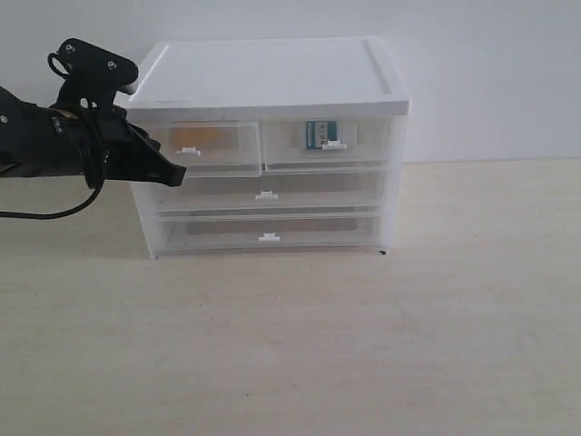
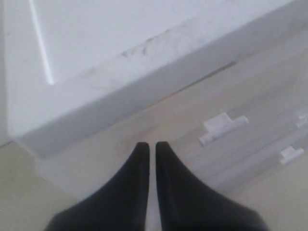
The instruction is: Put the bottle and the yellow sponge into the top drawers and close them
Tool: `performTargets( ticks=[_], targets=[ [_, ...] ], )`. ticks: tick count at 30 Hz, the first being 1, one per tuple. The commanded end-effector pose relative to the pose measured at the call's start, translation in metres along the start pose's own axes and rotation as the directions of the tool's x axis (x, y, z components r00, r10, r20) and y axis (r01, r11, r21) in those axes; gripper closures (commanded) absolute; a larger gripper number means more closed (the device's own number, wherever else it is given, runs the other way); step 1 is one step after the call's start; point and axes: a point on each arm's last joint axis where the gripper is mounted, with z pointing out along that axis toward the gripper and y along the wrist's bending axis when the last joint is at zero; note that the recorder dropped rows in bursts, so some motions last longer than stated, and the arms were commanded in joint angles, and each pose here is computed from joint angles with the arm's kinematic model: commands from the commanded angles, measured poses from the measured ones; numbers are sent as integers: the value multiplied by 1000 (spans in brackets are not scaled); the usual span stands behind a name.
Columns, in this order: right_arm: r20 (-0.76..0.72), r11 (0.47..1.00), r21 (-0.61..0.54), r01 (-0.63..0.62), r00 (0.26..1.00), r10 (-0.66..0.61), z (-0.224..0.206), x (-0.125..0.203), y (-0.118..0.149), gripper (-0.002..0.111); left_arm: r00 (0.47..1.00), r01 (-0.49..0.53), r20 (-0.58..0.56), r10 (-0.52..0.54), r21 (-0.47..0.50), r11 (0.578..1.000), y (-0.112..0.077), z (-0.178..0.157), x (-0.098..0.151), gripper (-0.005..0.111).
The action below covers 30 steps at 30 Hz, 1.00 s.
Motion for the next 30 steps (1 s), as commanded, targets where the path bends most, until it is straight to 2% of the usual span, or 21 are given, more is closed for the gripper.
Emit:
performTargets(
  ticks=[1,6,11,14,17,22,27,30],
  targets=[
    [15,1000,3,11,1000,-12,0,-1,0,108,998,22,64,-18,-65,998,4,5,-4,103],
    [15,1000,3,11,1000,-12,0,-1,0,108,994,25,109,-13,-108,994,8,4,-8,103],
    [15,1000,3,11,1000,-12,0,-1,0,108,996,23,87,-16,-87,996,6,5,-6,103],
    [15,1000,3,11,1000,-12,0,-1,0,108,1000,20,21,-20,-24,1000,0,5,-1,103],
    [15,1000,3,11,1000,-12,0,-1,0,108,998,-18,-53,21,68,998,-6,-3,1,103],
    [15,1000,3,11,1000,-12,0,-1,0,108,993,-83,-72,95,158,984,-10,-32,-11,103],
    [15,1000,3,11,1000,-12,0,-1,0,108,967,-165,-140,211,285,944,-13,-71,-16,103],
    [15,1000,3,11,1000,-12,0,-1,0,108,931,-199,-216,293,372,907,-15,-94,-12,103]
  ],
)
